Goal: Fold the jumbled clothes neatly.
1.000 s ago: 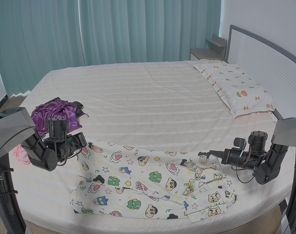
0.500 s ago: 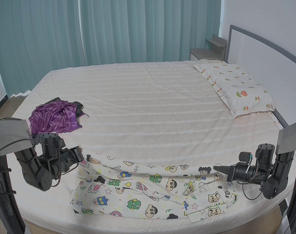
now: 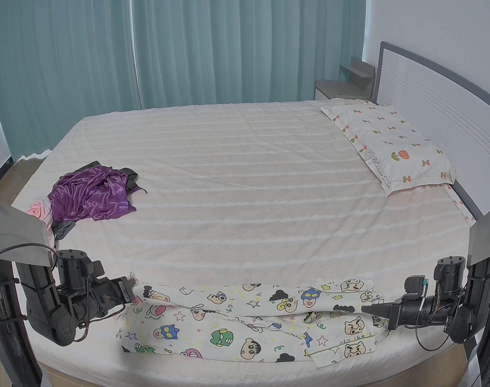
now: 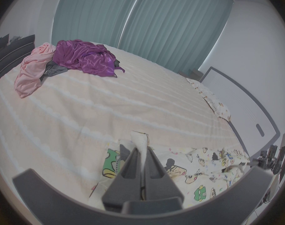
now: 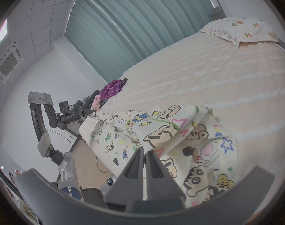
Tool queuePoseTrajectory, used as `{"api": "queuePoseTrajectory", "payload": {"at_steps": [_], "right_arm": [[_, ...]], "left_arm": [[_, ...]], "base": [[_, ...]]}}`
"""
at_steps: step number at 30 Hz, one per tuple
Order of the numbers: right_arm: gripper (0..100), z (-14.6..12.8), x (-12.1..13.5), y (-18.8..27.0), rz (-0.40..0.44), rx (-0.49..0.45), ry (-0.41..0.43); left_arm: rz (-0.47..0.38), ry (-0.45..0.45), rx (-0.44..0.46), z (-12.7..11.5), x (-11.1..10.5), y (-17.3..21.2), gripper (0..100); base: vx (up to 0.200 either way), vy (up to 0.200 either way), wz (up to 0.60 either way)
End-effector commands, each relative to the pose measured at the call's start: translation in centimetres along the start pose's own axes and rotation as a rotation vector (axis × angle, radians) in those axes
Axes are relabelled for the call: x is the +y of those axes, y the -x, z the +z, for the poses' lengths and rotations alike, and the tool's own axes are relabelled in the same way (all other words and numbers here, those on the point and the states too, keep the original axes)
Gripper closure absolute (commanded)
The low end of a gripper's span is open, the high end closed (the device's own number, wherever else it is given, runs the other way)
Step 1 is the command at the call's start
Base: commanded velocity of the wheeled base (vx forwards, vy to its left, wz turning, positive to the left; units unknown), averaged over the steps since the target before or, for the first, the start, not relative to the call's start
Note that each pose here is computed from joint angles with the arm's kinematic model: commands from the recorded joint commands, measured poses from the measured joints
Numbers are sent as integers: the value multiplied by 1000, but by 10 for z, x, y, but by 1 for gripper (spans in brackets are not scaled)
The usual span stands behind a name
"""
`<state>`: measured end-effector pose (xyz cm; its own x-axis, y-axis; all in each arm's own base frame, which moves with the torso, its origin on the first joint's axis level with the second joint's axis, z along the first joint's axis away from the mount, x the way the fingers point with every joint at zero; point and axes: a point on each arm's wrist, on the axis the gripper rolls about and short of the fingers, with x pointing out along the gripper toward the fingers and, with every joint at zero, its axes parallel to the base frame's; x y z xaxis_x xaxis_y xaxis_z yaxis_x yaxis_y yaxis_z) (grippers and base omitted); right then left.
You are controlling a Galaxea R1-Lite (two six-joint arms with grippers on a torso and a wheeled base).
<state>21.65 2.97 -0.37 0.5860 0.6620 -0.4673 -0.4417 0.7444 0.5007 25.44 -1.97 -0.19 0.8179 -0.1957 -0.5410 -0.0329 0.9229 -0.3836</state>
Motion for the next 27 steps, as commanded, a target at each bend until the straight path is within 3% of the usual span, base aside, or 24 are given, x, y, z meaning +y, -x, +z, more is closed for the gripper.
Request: {"api": "queuePoseTrajectory", "payload": {"at_steps": [1,12,13,14,15,22,27], "right_arm": [[100,-7,-7,4,-27,13,-30],[100,-22,-11,0,-47,115,-98],[0,-24,-11,-1,-48,125,-106],[0,-24,-11,-1,-49,128,-107],[0,-26,-13,-1,-52,135,-116],[0,-22,-15,1,-96,100,-111],[0,-14,-14,0,-112,37,-68]], "left_arm": [[38,-6,84,-19,12,-9,100],[53,4,85,-35,26,-31,100],[57,7,88,-37,27,-32,100],[58,9,87,-37,28,-33,100],[57,19,84,-36,29,-35,0],[63,61,82,-34,37,-33,0],[35,237,36,-21,43,-32,0]], "base": [[0,0,0],[0,0,0],[0,0,0],[0,0,0],[0,0,0],[0,0,0],[0,0,0]]}}
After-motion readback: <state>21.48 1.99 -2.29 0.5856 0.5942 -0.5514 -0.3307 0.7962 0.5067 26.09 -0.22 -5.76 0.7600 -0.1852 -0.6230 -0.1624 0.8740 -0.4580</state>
